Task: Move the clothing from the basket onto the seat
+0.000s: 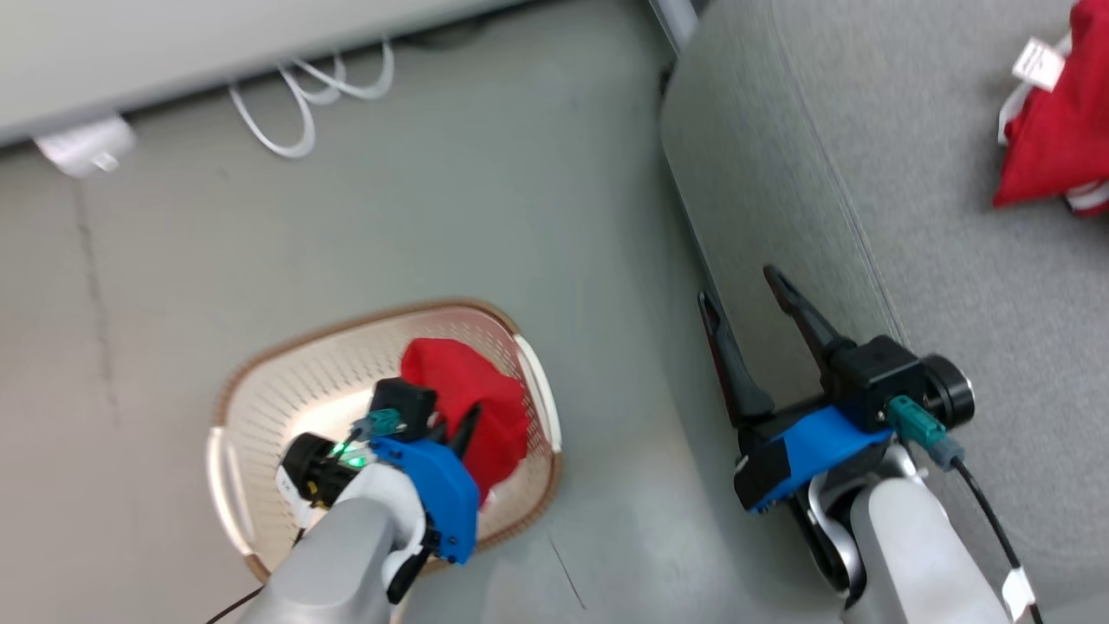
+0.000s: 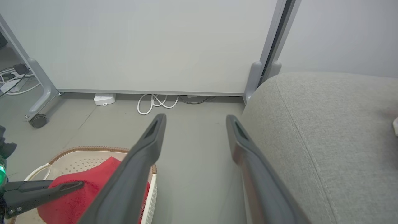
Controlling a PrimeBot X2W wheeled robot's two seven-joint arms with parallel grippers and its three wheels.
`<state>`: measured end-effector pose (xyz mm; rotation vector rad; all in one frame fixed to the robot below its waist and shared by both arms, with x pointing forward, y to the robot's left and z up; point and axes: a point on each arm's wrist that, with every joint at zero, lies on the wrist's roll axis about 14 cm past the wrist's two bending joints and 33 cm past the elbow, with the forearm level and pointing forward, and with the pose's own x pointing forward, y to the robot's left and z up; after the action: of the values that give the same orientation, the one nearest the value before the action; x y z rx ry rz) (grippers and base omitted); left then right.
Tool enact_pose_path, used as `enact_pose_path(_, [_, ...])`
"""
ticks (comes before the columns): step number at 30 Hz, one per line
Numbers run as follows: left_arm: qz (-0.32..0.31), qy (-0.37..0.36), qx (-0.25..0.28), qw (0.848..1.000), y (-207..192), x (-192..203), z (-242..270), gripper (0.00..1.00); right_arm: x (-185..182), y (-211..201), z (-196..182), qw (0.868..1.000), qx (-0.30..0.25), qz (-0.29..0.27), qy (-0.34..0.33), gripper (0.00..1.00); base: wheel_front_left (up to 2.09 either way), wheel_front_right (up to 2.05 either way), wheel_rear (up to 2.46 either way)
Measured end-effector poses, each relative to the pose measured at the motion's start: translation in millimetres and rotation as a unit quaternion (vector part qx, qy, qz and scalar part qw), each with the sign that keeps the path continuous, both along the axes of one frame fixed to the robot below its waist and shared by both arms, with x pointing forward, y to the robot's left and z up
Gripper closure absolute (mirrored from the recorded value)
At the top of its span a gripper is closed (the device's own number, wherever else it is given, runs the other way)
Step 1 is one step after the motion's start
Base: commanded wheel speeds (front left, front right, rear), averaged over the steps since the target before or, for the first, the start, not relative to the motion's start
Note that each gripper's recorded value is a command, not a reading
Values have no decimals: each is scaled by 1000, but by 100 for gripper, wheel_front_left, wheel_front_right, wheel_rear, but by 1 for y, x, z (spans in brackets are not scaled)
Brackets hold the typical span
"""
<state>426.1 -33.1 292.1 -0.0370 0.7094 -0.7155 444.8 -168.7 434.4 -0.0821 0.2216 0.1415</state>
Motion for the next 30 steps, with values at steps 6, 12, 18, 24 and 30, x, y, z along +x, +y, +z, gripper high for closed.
enact_pose_path(6, [-15, -82, -27, 996, -7, -1, 76, 100, -19, 19, 29, 999, 18, 18, -23, 0, 0, 0, 0])
enact_pose_path(12, [-9, -156, -57, 986, -7, -2, 146, 100, -37, 40, 56, 997, 30, 44, -51, 0, 0, 0, 0])
enact_pose_path(18, [-1, -223, -97, 970, -8, -2, 215, 100, -51, 58, 76, 995, 35, 68, -70, 0, 0, 0, 0])
enact_pose_path(24, [-1, -263, -141, 954, -15, -3, 271, 100, -55, 74, 89, 992, 37, 92, -84, 0, 0, 0, 0])
enact_pose_path(30, [-19, -292, -146, 945, -26, -1, 301, 100, -57, 80, 91, 991, 41, 99, -86, 0, 0, 0, 0])
